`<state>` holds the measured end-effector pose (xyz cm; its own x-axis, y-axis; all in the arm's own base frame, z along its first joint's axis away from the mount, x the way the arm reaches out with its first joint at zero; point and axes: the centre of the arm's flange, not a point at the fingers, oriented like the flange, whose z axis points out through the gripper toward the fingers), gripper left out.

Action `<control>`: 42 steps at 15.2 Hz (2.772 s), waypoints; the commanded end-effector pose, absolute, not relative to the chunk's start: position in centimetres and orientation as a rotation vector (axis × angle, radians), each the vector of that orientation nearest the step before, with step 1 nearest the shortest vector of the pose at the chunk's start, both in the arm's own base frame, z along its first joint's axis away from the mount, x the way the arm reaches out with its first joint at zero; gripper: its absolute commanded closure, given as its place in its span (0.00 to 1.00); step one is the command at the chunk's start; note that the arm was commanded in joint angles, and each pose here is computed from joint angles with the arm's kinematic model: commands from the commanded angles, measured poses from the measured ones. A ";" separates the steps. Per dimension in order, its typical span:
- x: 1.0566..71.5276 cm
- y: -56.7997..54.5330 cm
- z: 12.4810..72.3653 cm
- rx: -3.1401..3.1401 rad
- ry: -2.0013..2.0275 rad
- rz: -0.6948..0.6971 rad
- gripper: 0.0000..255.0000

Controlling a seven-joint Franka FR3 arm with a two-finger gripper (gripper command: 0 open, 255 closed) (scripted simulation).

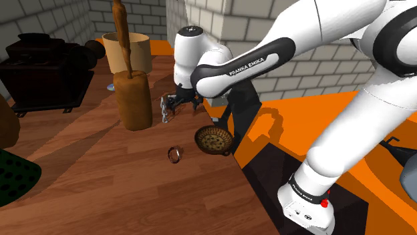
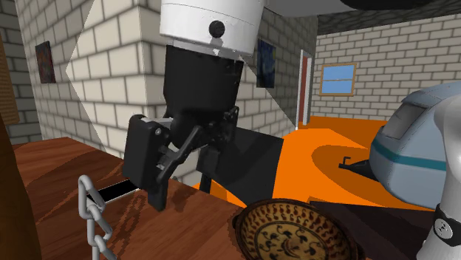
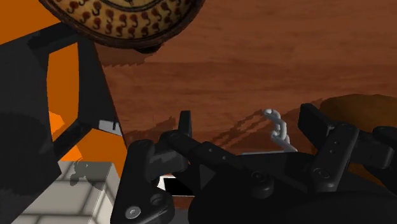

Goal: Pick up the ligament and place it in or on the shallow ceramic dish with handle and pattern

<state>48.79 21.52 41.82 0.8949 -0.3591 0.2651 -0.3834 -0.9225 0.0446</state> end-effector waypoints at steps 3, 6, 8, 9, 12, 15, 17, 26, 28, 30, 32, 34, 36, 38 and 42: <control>53.0 23.5 39.5 2.929 -0.665 0.450 0.00; 56.1 25.0 37.8 2.900 -0.722 0.493 0.00; 57.5 25.6 37.1 2.887 -0.747 0.512 0.00; 57.7 25.5 36.6 2.887 -0.747 0.512 0.00; 58.2 25.2 35.1 2.887 -0.747 0.512 0.00; 58.7 24.9 33.4 2.887 -0.747 0.512 0.00; 58.7 24.9 33.4 2.887 -0.747 0.512 0.00; 58.7 24.9 33.4 2.887 -0.747 0.512 1.00; 58.7 24.9 33.4 2.887 -0.747 0.512 1.00; 58.7 24.9 33.4 2.887 -0.747 0.512 1.00; 58.7 24.9 33.4 2.887 -0.747 0.512 1.00; 58.7 24.9 33.9 2.887 -0.747 0.512 1.00; 58.7 24.9 35.0 2.887 -0.747 0.512 1.00; 58.7 24.9 36.0 2.887 -0.747 0.512 1.00; 58.7 24.9 38.1 2.887 -0.747 0.512 1.00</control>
